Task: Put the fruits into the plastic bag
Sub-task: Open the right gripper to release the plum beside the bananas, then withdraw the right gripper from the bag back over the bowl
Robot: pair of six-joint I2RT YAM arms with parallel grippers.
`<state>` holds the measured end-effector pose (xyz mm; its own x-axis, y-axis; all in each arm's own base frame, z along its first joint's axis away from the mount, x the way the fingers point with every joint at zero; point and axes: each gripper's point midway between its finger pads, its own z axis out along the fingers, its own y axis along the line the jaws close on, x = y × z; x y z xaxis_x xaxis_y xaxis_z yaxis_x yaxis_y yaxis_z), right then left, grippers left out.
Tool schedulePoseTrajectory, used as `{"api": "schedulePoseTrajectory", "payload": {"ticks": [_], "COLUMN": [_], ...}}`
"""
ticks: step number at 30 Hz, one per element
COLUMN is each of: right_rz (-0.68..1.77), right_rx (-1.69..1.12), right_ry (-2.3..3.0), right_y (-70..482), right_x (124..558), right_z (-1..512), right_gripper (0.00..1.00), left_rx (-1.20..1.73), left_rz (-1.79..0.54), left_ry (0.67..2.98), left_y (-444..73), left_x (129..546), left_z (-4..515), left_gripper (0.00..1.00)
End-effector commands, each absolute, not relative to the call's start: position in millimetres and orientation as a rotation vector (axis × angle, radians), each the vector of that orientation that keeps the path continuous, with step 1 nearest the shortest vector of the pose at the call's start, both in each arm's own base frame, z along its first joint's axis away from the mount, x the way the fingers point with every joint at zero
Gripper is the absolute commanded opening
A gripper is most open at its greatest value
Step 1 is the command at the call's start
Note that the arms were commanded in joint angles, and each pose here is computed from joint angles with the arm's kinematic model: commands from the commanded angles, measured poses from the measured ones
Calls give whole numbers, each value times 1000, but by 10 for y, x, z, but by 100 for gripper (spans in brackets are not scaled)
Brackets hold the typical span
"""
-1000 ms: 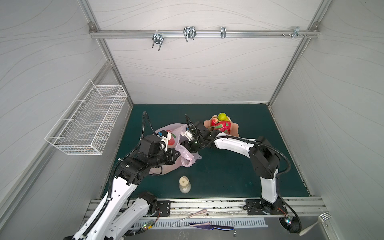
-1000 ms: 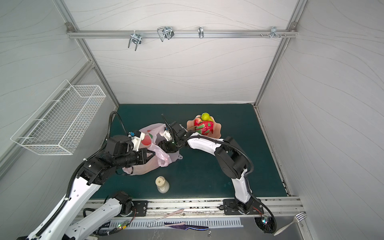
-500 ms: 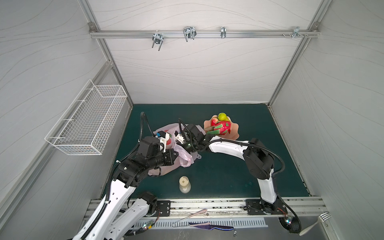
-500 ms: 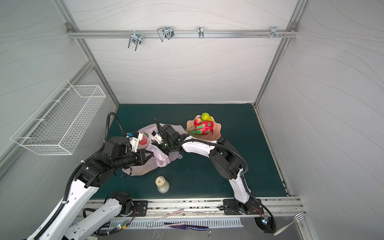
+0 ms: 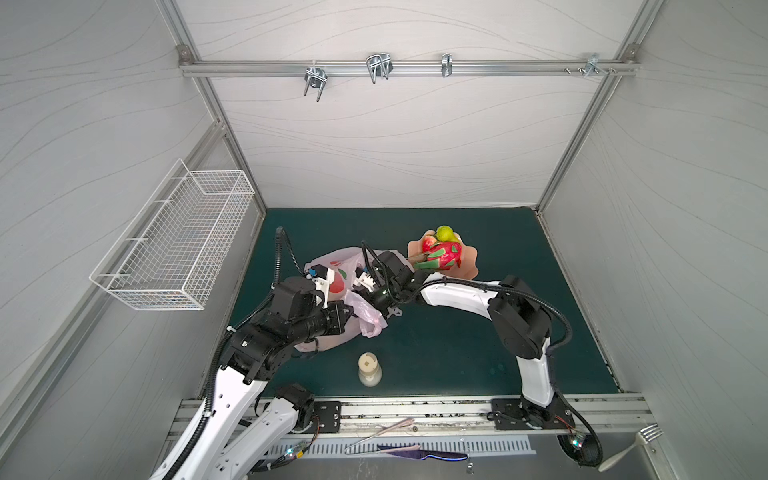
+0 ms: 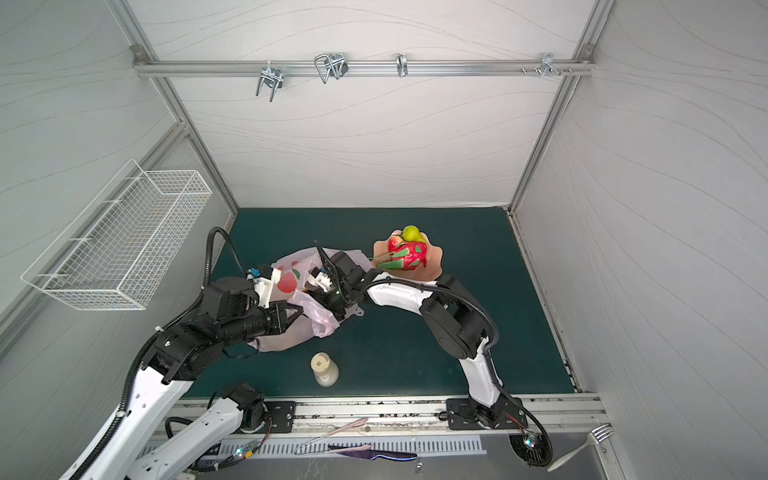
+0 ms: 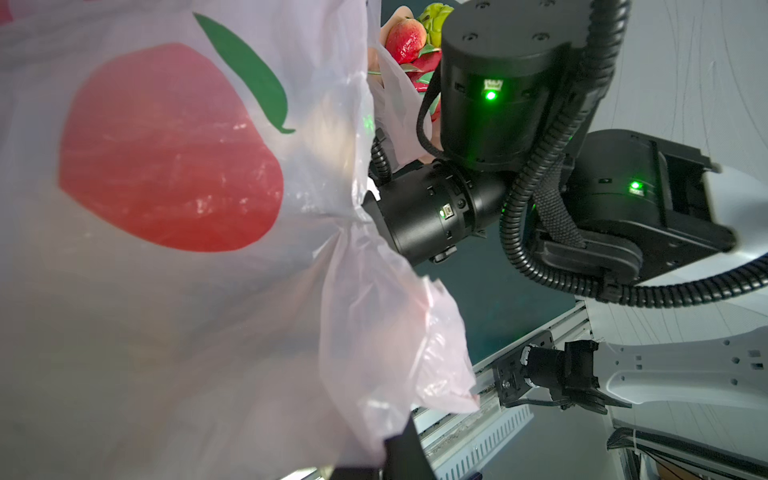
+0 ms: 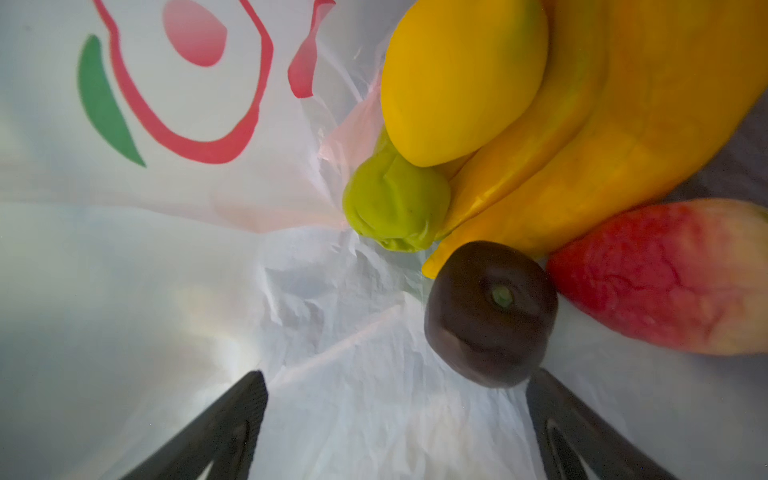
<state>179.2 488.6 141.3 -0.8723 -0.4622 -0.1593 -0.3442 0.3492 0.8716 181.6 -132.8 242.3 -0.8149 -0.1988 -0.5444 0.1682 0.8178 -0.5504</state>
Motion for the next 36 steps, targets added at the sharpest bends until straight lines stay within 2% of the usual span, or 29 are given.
{"api": "schedulePoseTrajectory", "payload": {"ticks": [1,15,26,29,32,36], "right_rz": [-1572,-1366,-1311,-1258,-1104,-640], "right_rx": [787,855,823,766,685,587], "right_ry": [-2523,-2805,-2966,-3064,-3196,-3433], "right_y": [4720,4057,3514,3297,2973,2336], "right_x": [1821,1947,2203,2389,2672,3202], "right_z": [1637,1750,2027,2074,2061,1985], "right_gripper": [99,99,99,99,99,99], "left_rx": [-22,-30,-24,-23,-21,-17], "left_rz": [-796,-818,-845,-849,-853,-859], "left_ry": [2341,2336,2323,2322,2322,2323], "left_y": [-1301,-1327,-1378,-1389,-1400,-1414], "left_x": [1830,1840,1883,1897,1907,1911], "left_z": [2568,2560,2571,2571,2574,2578], "left_gripper": [0,0,0,0,0,0]}}
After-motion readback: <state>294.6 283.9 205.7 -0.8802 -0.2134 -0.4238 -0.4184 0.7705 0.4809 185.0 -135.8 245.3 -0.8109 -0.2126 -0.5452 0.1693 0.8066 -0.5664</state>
